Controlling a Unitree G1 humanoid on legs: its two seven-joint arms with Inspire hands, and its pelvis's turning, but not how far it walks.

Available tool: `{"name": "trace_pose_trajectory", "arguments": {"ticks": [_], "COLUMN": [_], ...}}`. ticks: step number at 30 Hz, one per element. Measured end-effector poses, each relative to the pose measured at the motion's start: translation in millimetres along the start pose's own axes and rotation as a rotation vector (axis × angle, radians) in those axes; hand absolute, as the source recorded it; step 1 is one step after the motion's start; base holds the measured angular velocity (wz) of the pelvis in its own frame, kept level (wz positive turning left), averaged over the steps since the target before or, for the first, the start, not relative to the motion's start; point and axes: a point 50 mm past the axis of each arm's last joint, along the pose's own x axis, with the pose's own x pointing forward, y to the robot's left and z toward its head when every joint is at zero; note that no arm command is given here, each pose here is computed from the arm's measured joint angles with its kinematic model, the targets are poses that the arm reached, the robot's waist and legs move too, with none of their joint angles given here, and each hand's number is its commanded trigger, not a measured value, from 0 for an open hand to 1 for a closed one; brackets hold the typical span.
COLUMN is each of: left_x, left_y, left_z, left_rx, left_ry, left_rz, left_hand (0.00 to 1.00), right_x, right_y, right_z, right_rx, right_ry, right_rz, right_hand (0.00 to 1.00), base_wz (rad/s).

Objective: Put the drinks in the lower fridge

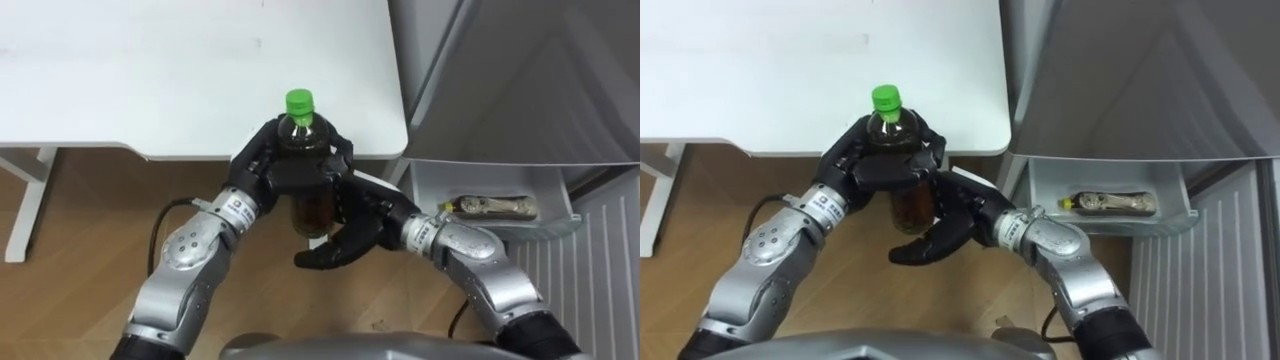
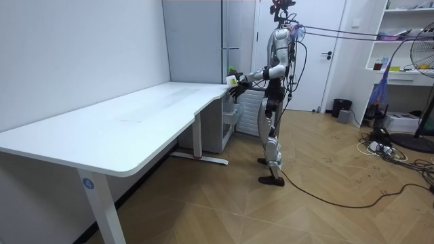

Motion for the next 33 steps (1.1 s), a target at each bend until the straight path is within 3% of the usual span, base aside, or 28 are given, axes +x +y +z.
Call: {"name": "trace_pose_trajectory", "arguments": {"ticks": [13, 14, 15, 16, 17, 18, 33], "left_x": [-0.2, -0.1, 0.0, 0.1, 0.2, 0.2, 1.6], "left_y": [-3.6, -4.5, -5.1, -5.6, -6.1, -6.5, -21.0], "left_z": [-2, -3, -3, -3, -4, -4, -8], "left_rx": [0.022, 0.03, 0.032, 0.036, 0.048, 0.057, 0.073], "left_ry": [0.019, 0.022, 0.024, 0.025, 0.028, 0.031, 0.049], "left_rz": [-0.036, -0.041, -0.045, -0.047, -0.05, -0.054, -0.169], "left_hand": [1.0, 1.0, 1.0, 1.0, 1.0, 1.0, 1.0], "right_x": [-4, -5, -5, -5, -5, -6, -10], "right_y": [0, 0, -1, -1, 0, 0, -4], "right_z": [-5, -6, -6, -6, -6, -7, -13], "right_rx": [0.012, 0.012, 0.013, 0.013, 0.014, 0.017, 0.016], "right_ry": [0.021, 0.025, 0.027, 0.027, 0.028, 0.03, 0.063], "right_rz": [0.008, 0.014, 0.014, 0.014, 0.014, 0.013, -0.018], "right_hand": [0.0, 0.2, 0.33, 0.72, 0.9, 1.0, 1.0], "base_wz": [0.0, -0.05, -0.05, -0.05, -0.03, 0.0, 0.0]}}
